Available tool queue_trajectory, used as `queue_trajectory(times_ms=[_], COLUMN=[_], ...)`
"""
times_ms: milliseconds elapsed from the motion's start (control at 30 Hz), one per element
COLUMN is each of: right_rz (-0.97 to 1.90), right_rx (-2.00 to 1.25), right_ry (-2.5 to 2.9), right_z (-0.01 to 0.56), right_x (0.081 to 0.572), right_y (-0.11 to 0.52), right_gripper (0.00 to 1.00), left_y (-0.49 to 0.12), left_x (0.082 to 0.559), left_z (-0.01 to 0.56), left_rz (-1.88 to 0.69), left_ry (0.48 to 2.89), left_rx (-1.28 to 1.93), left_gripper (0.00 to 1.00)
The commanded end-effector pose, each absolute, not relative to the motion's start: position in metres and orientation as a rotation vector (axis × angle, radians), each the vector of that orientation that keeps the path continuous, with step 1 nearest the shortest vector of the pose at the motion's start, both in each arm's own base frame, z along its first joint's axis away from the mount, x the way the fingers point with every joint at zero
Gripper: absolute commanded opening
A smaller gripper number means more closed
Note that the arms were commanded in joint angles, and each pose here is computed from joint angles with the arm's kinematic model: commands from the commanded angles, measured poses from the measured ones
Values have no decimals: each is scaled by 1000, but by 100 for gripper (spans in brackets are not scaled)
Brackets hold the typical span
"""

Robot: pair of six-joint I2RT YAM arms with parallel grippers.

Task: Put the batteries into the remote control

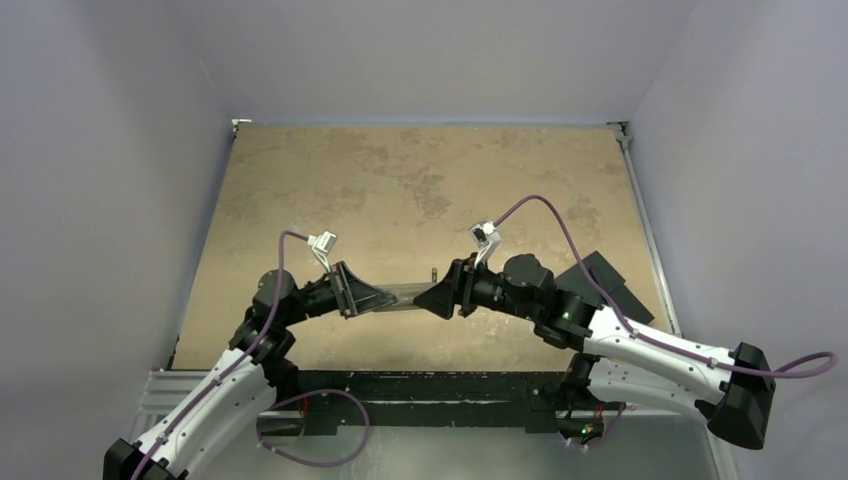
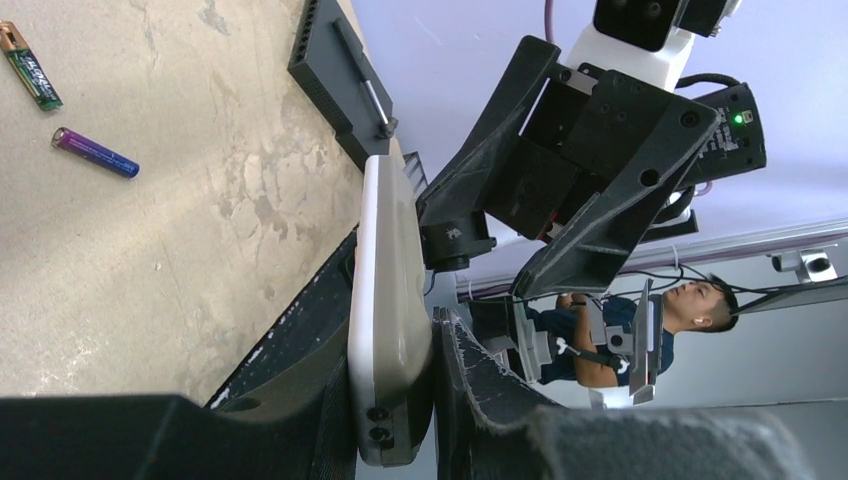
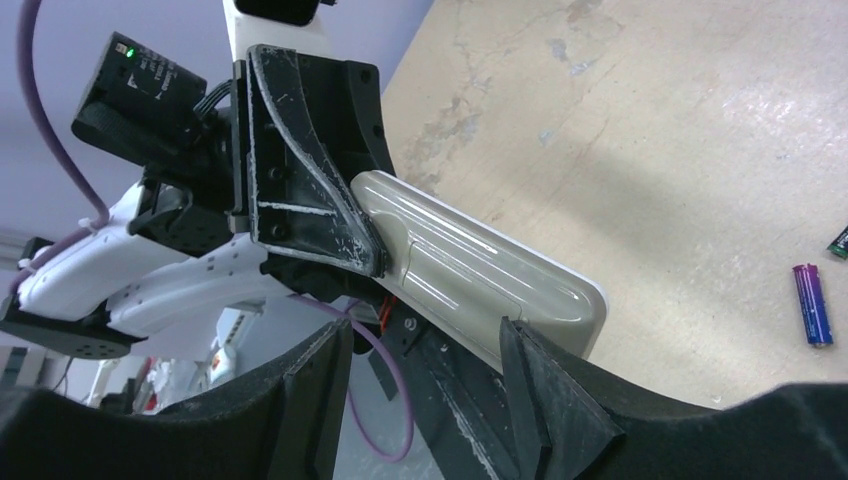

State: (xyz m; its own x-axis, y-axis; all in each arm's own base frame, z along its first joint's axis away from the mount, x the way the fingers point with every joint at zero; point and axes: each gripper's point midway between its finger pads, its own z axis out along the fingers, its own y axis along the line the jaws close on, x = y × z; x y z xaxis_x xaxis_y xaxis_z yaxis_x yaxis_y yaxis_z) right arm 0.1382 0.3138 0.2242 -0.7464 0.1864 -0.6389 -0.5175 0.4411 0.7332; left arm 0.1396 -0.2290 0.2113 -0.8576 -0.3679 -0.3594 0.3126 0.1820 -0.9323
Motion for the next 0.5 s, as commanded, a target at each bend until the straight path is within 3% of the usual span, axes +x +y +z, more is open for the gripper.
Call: queue_trajectory(times_ms=[0, 467], right_rz=[1329, 1301], right_rx=[-318, -308], right_ry=[2057, 2055], right_z=[218, 221], right_x=[133, 132], right_y=[323, 316], right_gripper=[64, 64], left_y=[-233, -232], left_x=[120, 122], left_z=[262, 259], left_rz=[-1840, -1808], left_ry=[1752, 1770], left_rx=[150, 151], left_gripper=[0, 0])
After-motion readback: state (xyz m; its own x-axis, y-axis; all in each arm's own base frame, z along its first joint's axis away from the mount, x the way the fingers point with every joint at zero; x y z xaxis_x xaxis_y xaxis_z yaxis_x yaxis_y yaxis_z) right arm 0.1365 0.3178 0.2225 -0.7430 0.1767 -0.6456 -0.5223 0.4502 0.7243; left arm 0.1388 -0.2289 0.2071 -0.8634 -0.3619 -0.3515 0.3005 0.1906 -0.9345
